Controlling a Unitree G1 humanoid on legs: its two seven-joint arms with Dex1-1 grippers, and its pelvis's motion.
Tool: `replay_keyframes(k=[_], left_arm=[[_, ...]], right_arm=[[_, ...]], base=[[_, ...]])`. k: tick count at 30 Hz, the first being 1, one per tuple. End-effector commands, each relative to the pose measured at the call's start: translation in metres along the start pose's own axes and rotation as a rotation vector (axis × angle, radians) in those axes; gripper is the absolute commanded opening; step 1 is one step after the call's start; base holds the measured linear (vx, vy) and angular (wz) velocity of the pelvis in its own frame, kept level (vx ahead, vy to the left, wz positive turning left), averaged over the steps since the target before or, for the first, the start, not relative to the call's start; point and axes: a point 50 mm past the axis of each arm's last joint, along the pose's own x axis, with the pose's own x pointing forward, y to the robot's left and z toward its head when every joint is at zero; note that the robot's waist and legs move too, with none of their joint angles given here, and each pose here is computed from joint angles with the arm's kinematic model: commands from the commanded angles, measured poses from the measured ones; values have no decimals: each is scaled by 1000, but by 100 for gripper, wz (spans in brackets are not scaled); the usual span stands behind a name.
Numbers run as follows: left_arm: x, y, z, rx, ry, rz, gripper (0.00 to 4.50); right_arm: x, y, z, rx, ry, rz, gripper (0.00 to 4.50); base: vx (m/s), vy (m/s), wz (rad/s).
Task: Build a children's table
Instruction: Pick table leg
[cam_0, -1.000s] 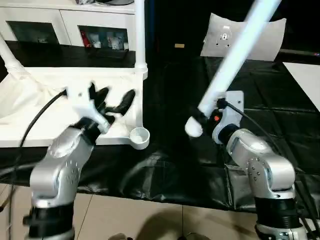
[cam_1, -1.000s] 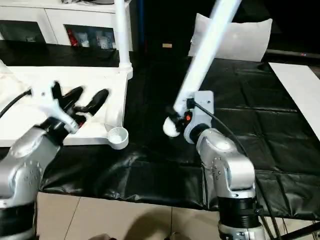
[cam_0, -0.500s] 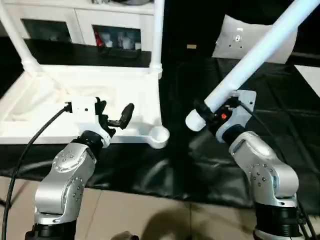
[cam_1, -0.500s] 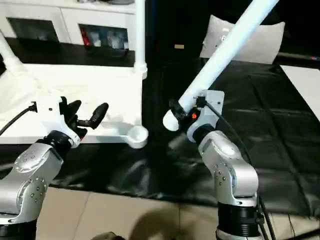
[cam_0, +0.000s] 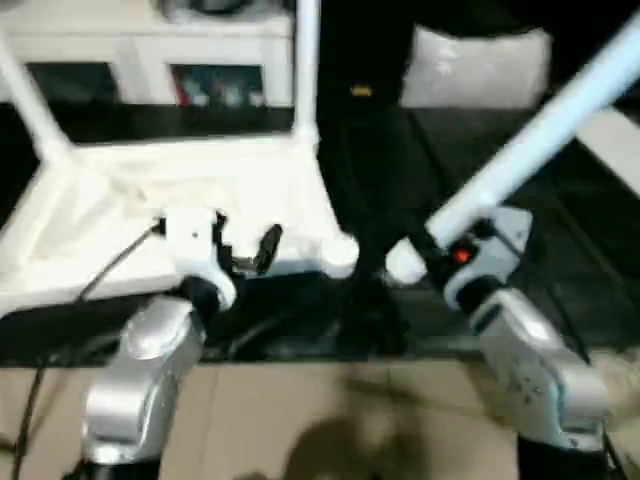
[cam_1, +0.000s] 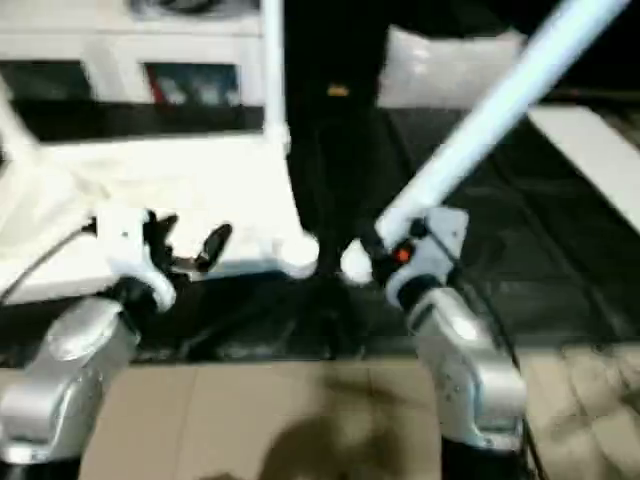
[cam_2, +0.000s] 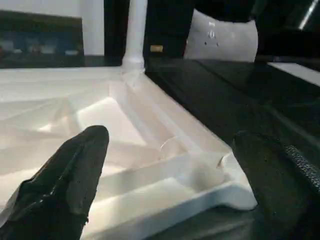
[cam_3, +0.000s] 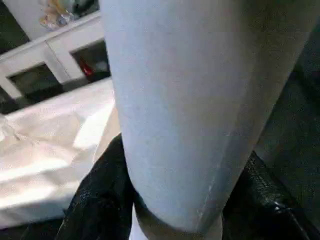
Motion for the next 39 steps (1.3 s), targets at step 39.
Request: replay_keyframes(k=[39], left_arm=[[-8, -6, -4, 39, -23, -37, 450]], right_arm=[[3, 16, 8, -262, -8, 213, 189]], base=[[35, -13, 2]])
